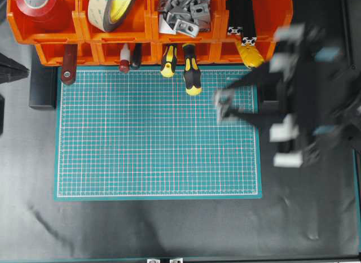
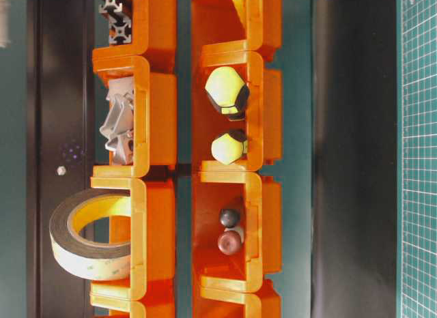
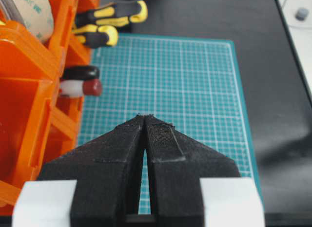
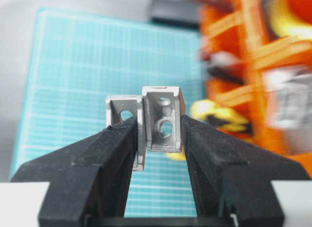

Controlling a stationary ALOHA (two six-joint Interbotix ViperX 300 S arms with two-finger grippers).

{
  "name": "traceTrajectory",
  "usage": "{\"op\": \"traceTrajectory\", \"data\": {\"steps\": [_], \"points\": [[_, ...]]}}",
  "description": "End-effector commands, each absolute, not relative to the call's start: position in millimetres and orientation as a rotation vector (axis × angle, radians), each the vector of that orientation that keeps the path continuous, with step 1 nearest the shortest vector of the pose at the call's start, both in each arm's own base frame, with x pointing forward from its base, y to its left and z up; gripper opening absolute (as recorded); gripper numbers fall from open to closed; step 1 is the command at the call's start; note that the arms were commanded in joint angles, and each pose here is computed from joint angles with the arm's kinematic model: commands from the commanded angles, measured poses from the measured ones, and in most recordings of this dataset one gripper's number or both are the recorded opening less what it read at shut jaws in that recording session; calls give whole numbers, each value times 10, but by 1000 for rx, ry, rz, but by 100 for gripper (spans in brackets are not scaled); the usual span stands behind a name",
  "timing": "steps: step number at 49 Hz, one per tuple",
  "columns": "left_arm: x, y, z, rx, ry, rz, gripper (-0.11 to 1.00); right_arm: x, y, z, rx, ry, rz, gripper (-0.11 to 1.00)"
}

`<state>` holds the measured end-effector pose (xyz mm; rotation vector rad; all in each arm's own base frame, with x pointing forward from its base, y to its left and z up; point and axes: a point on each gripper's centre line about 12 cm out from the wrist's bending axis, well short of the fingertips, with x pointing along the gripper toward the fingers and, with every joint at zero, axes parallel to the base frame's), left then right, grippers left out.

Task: Pick corner brachets from container rack with right arm.
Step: 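Lift the held brackets out and carry them over the green mat, then open the right gripper to drop the brackets onto the mat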

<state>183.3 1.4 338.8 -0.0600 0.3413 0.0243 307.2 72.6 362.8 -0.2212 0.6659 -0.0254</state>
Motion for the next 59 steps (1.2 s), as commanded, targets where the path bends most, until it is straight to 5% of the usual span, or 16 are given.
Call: {"op": "traceTrajectory", "data": {"steps": [1, 28, 59], "points": [[1839, 14, 3507, -54, 311, 23, 0, 3170, 865, 3545, -219, 652, 13, 29], [1837, -2, 3515, -55, 305, 14, 0, 3881, 1154, 2152, -327, 917, 60, 29], [1807, -73, 3549, -56, 298, -24, 0, 4120, 924, 2117, -231, 918, -31, 29]]}}
